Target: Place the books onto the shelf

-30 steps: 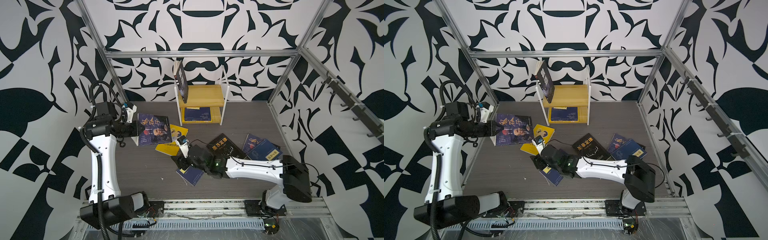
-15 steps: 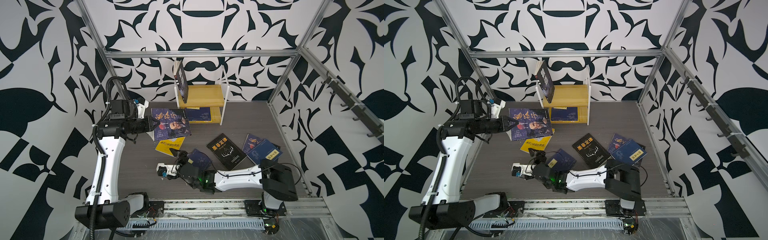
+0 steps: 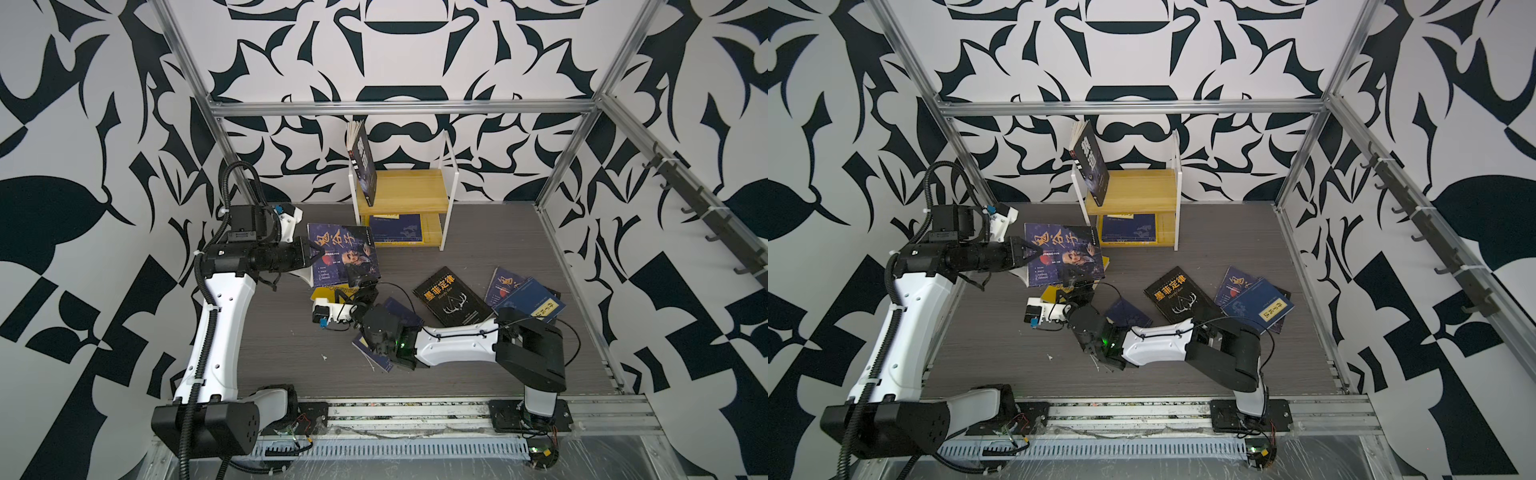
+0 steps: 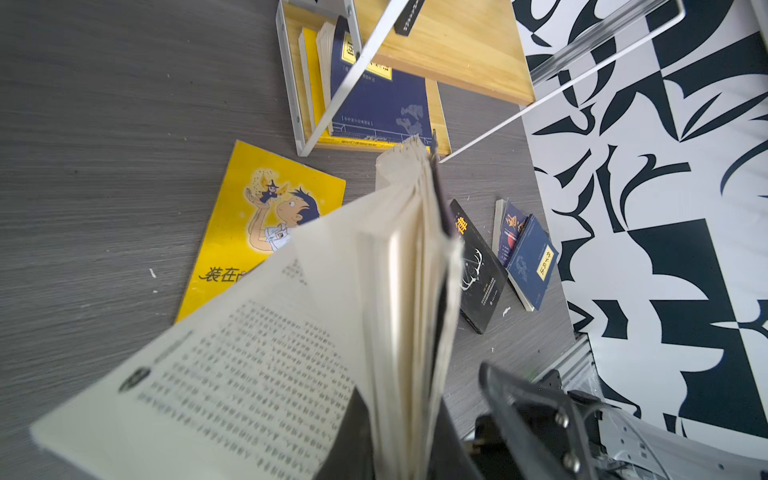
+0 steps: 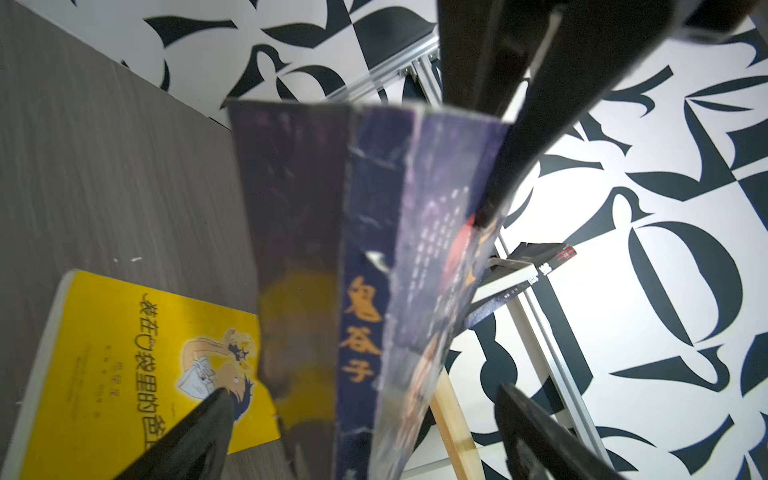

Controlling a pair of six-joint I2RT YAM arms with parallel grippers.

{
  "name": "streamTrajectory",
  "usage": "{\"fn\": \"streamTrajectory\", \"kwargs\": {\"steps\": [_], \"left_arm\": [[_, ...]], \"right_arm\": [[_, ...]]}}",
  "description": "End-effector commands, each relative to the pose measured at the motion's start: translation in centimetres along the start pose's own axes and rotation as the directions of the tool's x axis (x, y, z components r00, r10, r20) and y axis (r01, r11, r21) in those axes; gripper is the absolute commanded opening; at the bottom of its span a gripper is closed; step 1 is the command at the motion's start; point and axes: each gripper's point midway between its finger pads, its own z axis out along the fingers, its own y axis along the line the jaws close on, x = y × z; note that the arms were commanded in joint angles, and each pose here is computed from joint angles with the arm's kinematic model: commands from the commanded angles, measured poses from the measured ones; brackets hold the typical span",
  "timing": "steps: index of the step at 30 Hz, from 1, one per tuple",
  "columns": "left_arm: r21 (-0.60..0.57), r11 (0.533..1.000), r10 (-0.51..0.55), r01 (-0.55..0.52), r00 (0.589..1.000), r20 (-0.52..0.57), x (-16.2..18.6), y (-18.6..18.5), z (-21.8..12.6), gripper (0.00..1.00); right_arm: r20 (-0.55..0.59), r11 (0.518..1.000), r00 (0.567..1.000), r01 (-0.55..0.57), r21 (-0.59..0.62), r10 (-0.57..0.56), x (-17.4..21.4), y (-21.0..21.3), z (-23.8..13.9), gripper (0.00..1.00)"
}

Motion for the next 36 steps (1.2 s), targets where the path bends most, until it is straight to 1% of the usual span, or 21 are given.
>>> {"fn": "streamTrajectory", "kwargs": {"steps": [1,3,4,5,7,8,10,12,14,17,18,19,21,23,26,27,29,31,34,36], "left_arm": [[0.074,0.997,0.025,-0.027,0.999,0.029,-0.2,-1.7,-0.6,0.00],[0.076,0.996,0.035,-0.036,0.999,0.025,0.1,-1.7,-0.5,0.00],[0.076,0.996,0.035,-0.037,0.999,0.024,0.3,-1.6,-0.4,0.00],[0.076,0.996,0.036,-0.038,0.999,0.023,0.3,-1.6,-0.3,0.00],[0.064,0.997,0.039,-0.040,0.999,0.028,0.2,-1.4,-0.4,0.00],[0.053,0.998,0.045,-0.047,0.998,0.036,0.1,-1.3,-0.5,0.10],[-0.015,0.997,0.071,-0.071,0.995,0.064,-0.3,-0.4,-0.9,0.40],[-0.104,0.990,0.104,-0.094,0.990,0.099,-1.0,0.9,-1.8,0.62],[-0.207,0.970,0.152,-0.126,0.981,0.118,-1.7,2.1,-3.0,0.74],[-0.332,0.922,0.251,-0.201,0.961,0.116,-2.4,3.2,-4.6,0.84],[-0.365,0.905,0.277,-0.219,0.954,0.115,-2.7,3.5,-5.0,0.89],[-0.393,0.892,0.288,-0.222,0.951,0.117,-2.9,3.8,-5.3,0.91],[-0.420,0.880,0.296,-0.220,0.947,0.124,-3.3,4.3,-5.8,0.93],[-0.431,0.876,0.298,-0.218,0.946,0.127,-3.3,4.5,-6.0,0.95],[-0.449,0.860,0.334,-0.243,0.933,0.135,-3.0,5.0,-5.8,1.00],[-0.451,0.855,0.355,-0.257,0.923,0.147,-3.0,5.0,-5.6,0.99],[-0.464,0.843,0.381,-0.271,0.910,0.161,-2.9,5.4,-5.5,0.99],[-0.463,0.842,0.390,-0.278,0.906,0.164,-2.7,5.6,-5.2,1.00],[-0.461,0.841,0.395,-0.282,0.903,0.168,-1.8,6.6,-4.0,0.99],[-0.448,0.852,0.374,-0.271,0.914,0.158,-0.6,7.3,-2.9,1.00]], "right_arm": [[0.021,0.994,0.998,-0.067,0.086,0.066,-0.7,-3.9,1.0,0.96],[0.017,0.994,0.997,-0.076,0.082,0.075,-0.2,-3.8,1.6,0.89],[0.006,0.993,0.997,-0.082,0.080,0.082,0.2,-3.9,2.0,0.80],[-0.006,0.995,0.997,-0.080,0.066,0.080,0.5,-3.8,2.3,0.67],[-0.030,0.997,0.996,-0.078,0.028,0.079,1.0,-3.4,2.4,0.20],[-0.031,0.997,0.996,-0.081,0.017,0.081,1.1,-3.3,2.3,0.00],[-0.026,0.996,0.995,-0.092,0.001,0.092,1.5,-2.9,1.7,0.00],[-0.044,0.995,0.994,-0.099,-0.016,0.098,2.0,-2.6,1.2,0.00],[-0.056,0.993,0.992,-0.112,-0.037,0.110,2.6,-2.4,0.5,0.00],[-0.042,0.984,0.987,-0.157,-0.078,0.155,3.0,-2.2,-0.9,0.00],[-0.042,0.981,0.985,-0.172,-0.085,0.169,3.3,-2.2,-1.3,0.00],[-0.051,0.979,0.982,-0.188,-0.082,0.184,3.5,-2.4,-1.5,0.00],[-0.073,0.974,0.976,-0.209,-0.085,0.203,4.0,-2.8,-2.2,0.00],[-0.080,0.961,0.964,-0.261,-0.089,0.255,4.3,-3.6,-3.1,0.00],[-0.095,0.922,0.923,-0.380,-0.071,0.372,5.2,-5.4,-4.3,0.00],[-0.109,0.907,0.906,-0.417,-0.062,0.409,5.6,-6.1,-4.7,0.00],[-0.134,0.869,0.865,-0.493,-0.051,0.483,6.1,-7.3,-5.4,0.00],[-0.144,0.829,0.824,-0.558,-0.038,0.548,6.6,-8.8,-6.1,0.00],[-0.143,0.750,0.743,-0.661,-0.004,0.654,7.5,-11.4,-6.6,0.00],[-0.143,0.684,0.674,-0.728,0.036,0.725,8.0,-13.6,-6.9,0.00]]}}
